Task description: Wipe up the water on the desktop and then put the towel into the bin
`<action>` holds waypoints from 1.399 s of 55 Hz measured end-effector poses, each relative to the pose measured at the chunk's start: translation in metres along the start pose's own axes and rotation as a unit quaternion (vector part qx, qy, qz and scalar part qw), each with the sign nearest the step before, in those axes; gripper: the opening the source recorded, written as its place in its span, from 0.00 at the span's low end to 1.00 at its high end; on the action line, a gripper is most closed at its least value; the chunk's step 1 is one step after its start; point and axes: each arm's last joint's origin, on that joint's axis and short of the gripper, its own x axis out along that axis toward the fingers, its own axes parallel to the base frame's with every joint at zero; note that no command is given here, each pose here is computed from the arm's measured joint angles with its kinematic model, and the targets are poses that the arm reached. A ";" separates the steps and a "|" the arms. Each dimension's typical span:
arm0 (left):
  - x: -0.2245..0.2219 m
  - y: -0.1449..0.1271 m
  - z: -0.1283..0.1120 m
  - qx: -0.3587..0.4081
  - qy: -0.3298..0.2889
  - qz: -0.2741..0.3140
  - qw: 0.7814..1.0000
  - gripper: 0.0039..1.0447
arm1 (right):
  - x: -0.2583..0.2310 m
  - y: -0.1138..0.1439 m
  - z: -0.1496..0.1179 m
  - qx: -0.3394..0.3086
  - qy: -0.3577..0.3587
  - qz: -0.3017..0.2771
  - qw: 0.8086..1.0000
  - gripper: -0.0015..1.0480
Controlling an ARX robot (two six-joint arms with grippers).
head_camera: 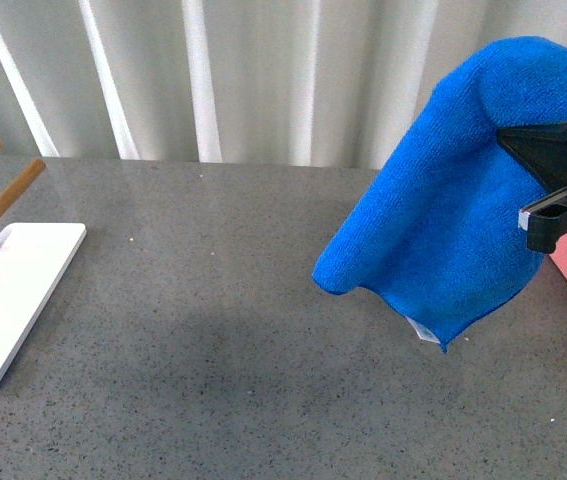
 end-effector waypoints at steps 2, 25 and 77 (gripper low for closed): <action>-0.002 0.000 0.000 0.000 0.000 0.000 1.000 0.03 | 0.000 0.000 0.000 0.000 0.000 0.000 1.000 0.04; -0.011 0.000 0.000 0.000 -0.001 0.000 1.000 0.03 | 0.001 0.004 0.000 -0.002 0.004 0.003 1.000 0.04; -0.025 0.000 -0.002 0.000 0.002 0.000 1.000 0.94 | 0.051 0.008 -0.019 0.160 0.263 -0.044 0.950 0.04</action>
